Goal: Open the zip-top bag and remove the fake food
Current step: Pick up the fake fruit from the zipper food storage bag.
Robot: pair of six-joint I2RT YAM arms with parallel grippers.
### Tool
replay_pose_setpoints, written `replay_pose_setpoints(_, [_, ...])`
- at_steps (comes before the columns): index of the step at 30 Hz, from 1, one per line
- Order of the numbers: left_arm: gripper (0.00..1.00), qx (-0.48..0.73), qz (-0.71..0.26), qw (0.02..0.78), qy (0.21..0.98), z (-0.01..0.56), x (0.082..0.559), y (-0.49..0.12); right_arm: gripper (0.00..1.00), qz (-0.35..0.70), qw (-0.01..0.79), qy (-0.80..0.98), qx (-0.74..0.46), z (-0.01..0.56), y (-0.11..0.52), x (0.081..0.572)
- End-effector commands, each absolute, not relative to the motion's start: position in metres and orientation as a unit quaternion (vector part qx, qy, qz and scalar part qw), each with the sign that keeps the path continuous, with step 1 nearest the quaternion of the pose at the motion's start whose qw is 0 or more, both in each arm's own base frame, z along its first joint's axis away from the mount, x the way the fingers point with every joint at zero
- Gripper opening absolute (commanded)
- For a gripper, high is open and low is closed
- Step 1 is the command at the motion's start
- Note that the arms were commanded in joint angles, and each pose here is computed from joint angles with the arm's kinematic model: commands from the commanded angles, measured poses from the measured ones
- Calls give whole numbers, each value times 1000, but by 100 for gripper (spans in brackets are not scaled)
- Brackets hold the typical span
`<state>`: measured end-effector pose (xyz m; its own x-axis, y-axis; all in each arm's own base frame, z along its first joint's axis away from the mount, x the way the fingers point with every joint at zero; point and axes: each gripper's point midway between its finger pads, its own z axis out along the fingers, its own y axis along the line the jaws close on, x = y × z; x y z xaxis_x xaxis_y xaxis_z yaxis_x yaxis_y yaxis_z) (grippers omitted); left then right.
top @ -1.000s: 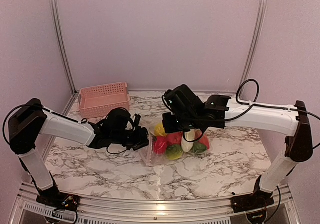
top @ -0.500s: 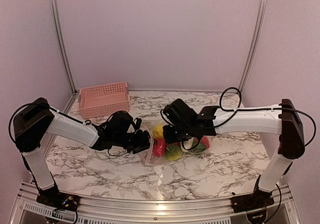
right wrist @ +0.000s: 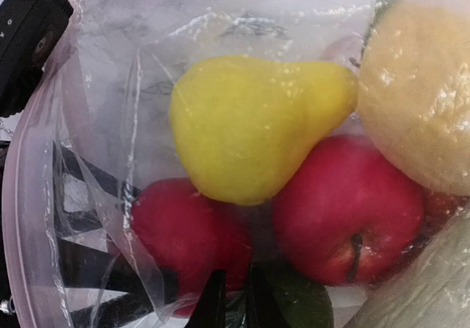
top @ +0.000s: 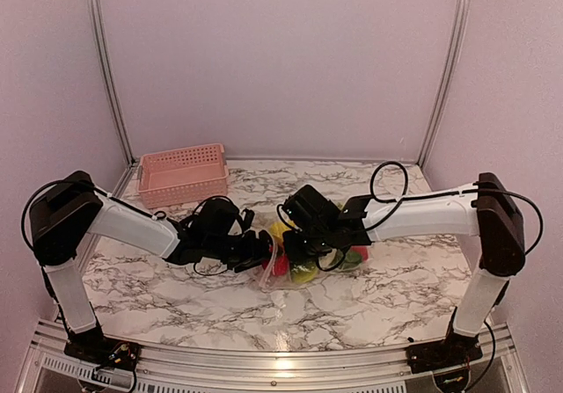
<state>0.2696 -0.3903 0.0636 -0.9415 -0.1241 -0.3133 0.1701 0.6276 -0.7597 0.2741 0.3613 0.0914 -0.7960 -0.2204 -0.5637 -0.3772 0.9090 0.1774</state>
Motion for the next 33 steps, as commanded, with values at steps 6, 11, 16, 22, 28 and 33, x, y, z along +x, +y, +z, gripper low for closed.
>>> replay_pose_setpoints(6, [84,26,-400,167,901,49,272,-399,12,152,255,937,-183,68,378,264])
replay_pose_setpoints(11, [82,25,-385,168,907,44,272,-399,16,155,252,936,-188,65,380,262])
replay_pose_setpoints(16, [63,16,-391,174,904,51,273,-398,20,150,254,937,-188,66,377,263])
replay_pose_setpoints(22, [51,14,-393,195,899,73,272,-389,24,143,261,939,-173,70,363,269])
replay_pose_setpoints(28, [48,18,-383,212,899,87,271,-379,25,139,261,941,-162,69,355,273])
replay_pose_setpoints(33, [46,16,-371,219,902,89,270,-369,25,141,263,942,-154,68,352,275])
